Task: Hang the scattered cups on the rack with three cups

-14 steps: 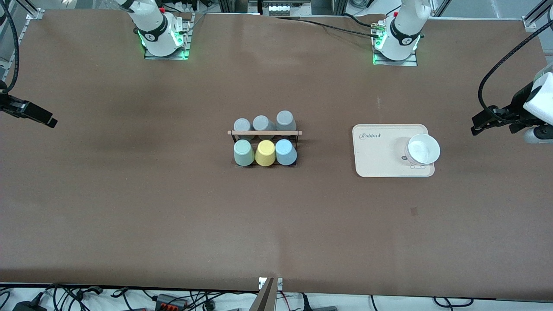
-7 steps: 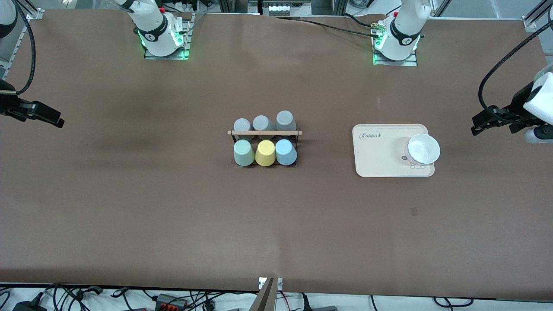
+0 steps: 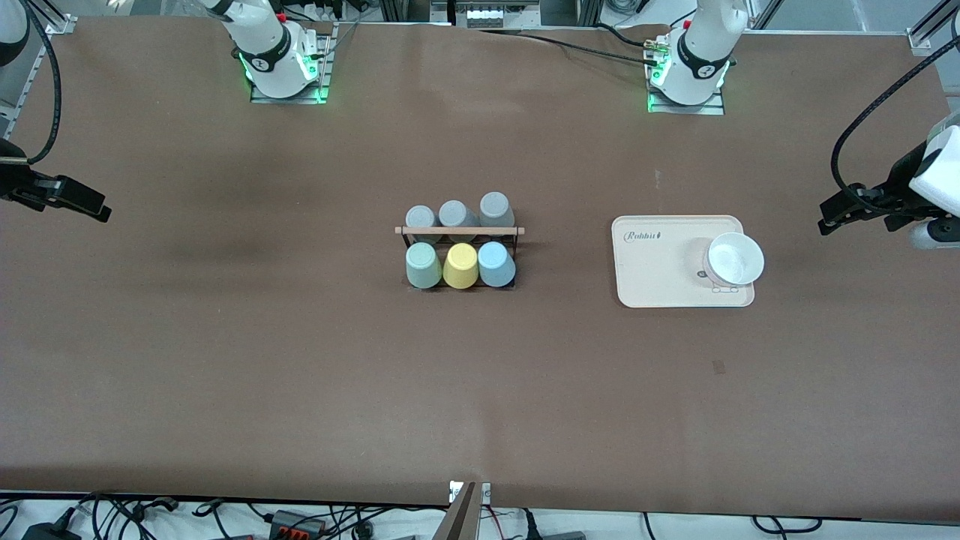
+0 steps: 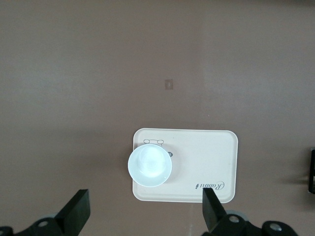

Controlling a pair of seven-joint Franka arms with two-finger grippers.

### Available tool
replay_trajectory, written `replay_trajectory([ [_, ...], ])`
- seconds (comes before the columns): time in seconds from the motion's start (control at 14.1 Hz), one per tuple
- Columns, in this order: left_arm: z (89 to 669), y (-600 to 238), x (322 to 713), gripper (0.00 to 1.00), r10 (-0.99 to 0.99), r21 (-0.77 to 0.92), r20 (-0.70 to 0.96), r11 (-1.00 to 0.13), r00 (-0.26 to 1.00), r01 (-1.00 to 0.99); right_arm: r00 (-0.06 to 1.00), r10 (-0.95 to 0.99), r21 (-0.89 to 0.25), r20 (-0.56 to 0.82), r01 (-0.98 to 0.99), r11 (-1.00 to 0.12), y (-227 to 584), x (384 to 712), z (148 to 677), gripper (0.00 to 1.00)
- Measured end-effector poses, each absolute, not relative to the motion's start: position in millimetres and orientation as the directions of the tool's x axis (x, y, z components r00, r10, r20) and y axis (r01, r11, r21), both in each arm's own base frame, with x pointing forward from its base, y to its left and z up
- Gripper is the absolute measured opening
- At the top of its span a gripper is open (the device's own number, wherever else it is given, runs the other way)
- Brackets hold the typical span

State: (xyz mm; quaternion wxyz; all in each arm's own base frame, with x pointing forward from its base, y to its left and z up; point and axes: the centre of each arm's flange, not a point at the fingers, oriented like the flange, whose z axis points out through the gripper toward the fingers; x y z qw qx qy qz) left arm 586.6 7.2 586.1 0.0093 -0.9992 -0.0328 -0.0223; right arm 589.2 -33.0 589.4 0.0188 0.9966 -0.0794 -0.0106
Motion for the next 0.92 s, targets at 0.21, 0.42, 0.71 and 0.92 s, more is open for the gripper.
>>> replay_trajectory([
  [0.21, 586.1, 7.2, 586.6, 1.00, 0.065, -0.017, 0.045, -0.998, 0.997, 0.066, 0.987, -0.159, 0.039, -0.019, -0.158, -0.987, -33.0, 589.5, 588.9, 1.00],
  [0.42, 586.1, 7.2, 586.6, 1.00, 0.065, -0.017, 0.045, -0.998, 0.997, 0.066, 0.989, -0.147, 0.039, -0.020, -0.147, -0.988, -33.0, 589.7, 588.4, 1.00],
  [0.71, 586.1, 7.2, 586.6, 1.00, 0.065, -0.017, 0.045, -0.998, 0.997, 0.066, 0.992, -0.124, 0.040, -0.037, -0.123, -0.992, -23.4, 588.2, 587.0, 1.00],
  [0.92, 586.1, 7.2, 586.6, 1.00, 0.065, -0.017, 0.045, -0.998, 0.997, 0.066, 0.994, -0.100, 0.040, -0.045, -0.098, -0.994, -9.3, 586.5, 585.0, 1.00],
])
